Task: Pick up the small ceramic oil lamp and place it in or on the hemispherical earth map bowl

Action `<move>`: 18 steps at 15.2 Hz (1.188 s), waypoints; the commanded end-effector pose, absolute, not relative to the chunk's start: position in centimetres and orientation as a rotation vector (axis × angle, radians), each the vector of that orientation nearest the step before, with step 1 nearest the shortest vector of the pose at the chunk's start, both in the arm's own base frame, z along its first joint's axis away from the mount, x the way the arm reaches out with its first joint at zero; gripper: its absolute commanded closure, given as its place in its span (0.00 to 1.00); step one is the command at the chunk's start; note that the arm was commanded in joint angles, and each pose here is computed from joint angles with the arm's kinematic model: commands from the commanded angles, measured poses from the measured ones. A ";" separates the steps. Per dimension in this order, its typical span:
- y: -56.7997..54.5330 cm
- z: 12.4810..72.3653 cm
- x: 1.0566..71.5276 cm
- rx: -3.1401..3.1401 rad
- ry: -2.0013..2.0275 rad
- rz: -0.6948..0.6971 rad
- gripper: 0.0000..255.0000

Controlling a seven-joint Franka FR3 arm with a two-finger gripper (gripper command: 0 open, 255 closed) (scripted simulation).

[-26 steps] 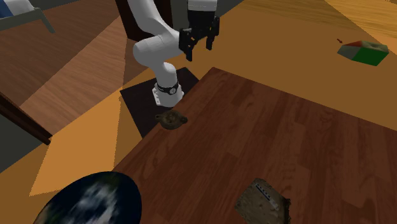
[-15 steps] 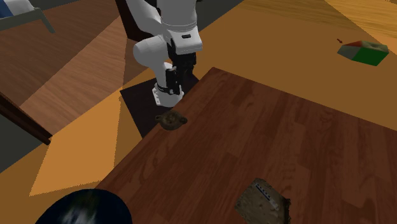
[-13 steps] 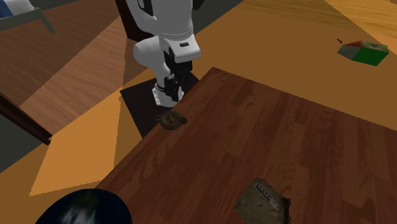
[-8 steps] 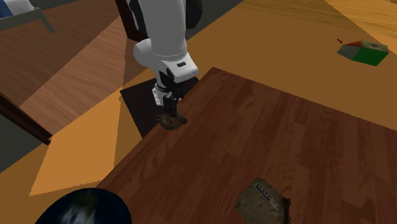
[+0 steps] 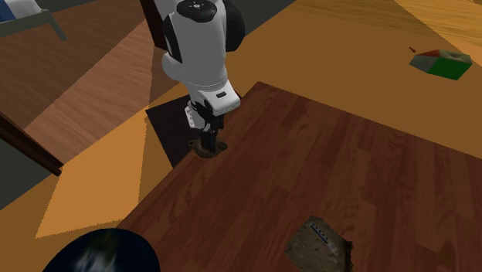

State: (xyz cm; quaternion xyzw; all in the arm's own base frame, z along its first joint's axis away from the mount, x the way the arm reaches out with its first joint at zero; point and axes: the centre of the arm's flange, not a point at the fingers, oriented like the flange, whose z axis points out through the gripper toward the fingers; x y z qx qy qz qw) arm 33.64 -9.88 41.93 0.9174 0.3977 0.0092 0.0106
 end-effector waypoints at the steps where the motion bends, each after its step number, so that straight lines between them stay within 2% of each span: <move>1: -9.9 41.7 33.7 2.863 1.241 0.029 0.00; 6: -9.9 41.7 33.7 2.863 1.241 0.029 0.00; 7: -9.9 41.7 33.7 2.863 1.241 0.029 1.00; 18: -9.9 42.8 33.7 2.863 1.241 0.029 1.00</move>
